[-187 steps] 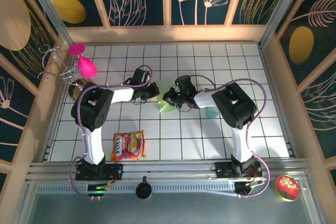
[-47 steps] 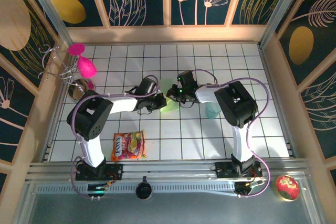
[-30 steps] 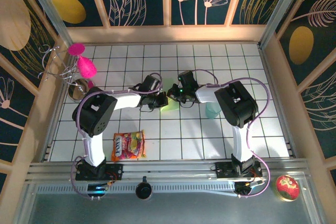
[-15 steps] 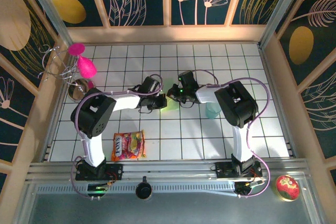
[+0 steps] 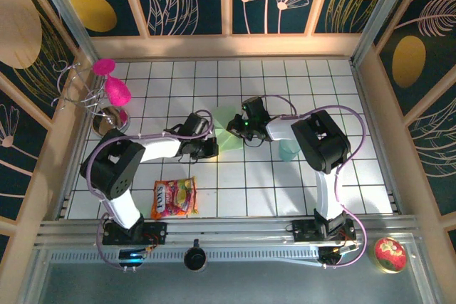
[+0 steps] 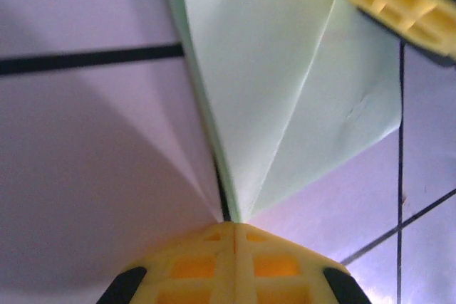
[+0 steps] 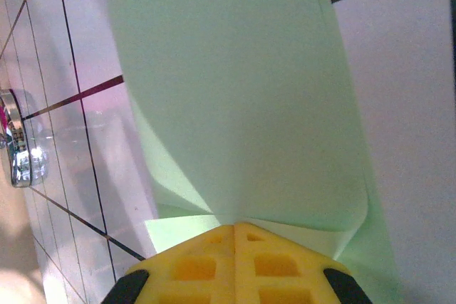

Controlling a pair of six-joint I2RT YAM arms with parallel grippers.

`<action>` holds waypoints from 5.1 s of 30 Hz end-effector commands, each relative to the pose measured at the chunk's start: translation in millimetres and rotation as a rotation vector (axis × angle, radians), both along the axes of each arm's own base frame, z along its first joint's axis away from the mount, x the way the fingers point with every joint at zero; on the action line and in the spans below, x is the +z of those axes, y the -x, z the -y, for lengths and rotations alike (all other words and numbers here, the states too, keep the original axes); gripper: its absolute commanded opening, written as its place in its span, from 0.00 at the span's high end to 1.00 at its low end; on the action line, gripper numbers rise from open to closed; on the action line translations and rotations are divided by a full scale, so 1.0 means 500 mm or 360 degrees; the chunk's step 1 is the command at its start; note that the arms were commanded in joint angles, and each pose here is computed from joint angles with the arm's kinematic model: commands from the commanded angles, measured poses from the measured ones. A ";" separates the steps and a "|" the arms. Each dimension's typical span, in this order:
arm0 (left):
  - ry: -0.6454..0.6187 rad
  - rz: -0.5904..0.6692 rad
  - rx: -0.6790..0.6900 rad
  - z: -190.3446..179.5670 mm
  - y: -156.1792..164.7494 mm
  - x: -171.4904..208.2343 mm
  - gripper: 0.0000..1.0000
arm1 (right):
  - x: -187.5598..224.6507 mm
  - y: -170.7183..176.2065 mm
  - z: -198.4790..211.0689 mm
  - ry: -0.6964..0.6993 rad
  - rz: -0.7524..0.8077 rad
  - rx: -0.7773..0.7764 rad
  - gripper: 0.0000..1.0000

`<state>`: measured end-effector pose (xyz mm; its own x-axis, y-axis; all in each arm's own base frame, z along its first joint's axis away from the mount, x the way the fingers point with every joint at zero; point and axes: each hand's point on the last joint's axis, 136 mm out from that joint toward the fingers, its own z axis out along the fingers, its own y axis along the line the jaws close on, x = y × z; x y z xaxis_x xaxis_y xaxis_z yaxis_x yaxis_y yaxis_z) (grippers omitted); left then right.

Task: Fold a paper plane with a square sheet of paper (pick it up from the middle)
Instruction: Fold the triangle a second time at the center of the table, then turn over the paper at the center of the table.

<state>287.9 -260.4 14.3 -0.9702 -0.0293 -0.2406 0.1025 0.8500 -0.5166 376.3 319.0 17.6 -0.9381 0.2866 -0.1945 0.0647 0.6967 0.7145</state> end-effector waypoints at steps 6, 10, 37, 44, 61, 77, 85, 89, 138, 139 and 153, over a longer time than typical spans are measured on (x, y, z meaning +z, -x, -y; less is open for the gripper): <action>0.0140 0.0180 0.0092 0.027 -0.053 0.109 1.00 | -0.099 0.051 0.062 0.0239 -0.0229 -0.0069 1.00; 0.0182 0.0114 0.0140 0.047 -0.070 0.080 1.00 | -0.095 0.048 0.058 0.0224 -0.0225 -0.0069 1.00; -0.0056 -0.0072 0.0190 0.003 -0.038 -0.051 1.00 | 0.055 0.040 -0.051 0.0032 0.0135 0.0309 1.00; -0.0062 -0.0073 0.0189 0.000 -0.035 -0.050 1.00 | 0.005 0.050 -0.032 0.0094 0.0042 0.0252 1.00; -0.0045 -0.0103 0.0218 -0.016 -0.008 -0.060 1.00 | 0.000 -0.112 0.136 0.0242 0.0151 -0.0063 1.00; 0.0264 0.0299 0.0312 0.046 -0.152 0.125 0.77 | 0.136 -0.002 0.084 -0.0040 0.0159 -0.0048 0.65; 0.0312 0.0253 0.0335 0.042 -0.175 0.089 0.73 | 0.106 0.031 0.040 -0.0126 0.0017 -0.0049 0.59; 0.0292 0.0226 0.0358 0.030 -0.184 0.062 0.73 | 0.080 0.050 0.017 -0.0127 -0.0047 -0.0038 0.59; 0.0184 0.0103 0.0409 -0.004 -0.166 -0.014 0.75 | 0.040 0.066 -0.026 -0.0207 -0.0134 -0.0016 0.79; 0.0184 0.0103 0.0406 -0.004 -0.166 -0.014 0.75 | 0.040 0.068 -0.028 -0.0215 -0.0133 -0.0015 0.80; 0.0252 0.0214 0.0430 -0.006 -0.187 0.057 0.72 | 0.022 0.067 -0.036 -0.0222 -0.0104 0.0006 0.90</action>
<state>379.0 -264.9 28.1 -0.8968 -0.3038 -0.3216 -0.0329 0.7707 -0.6364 345.1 331.9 32.3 -0.9441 0.3209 -0.0755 0.1393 0.5958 0.7910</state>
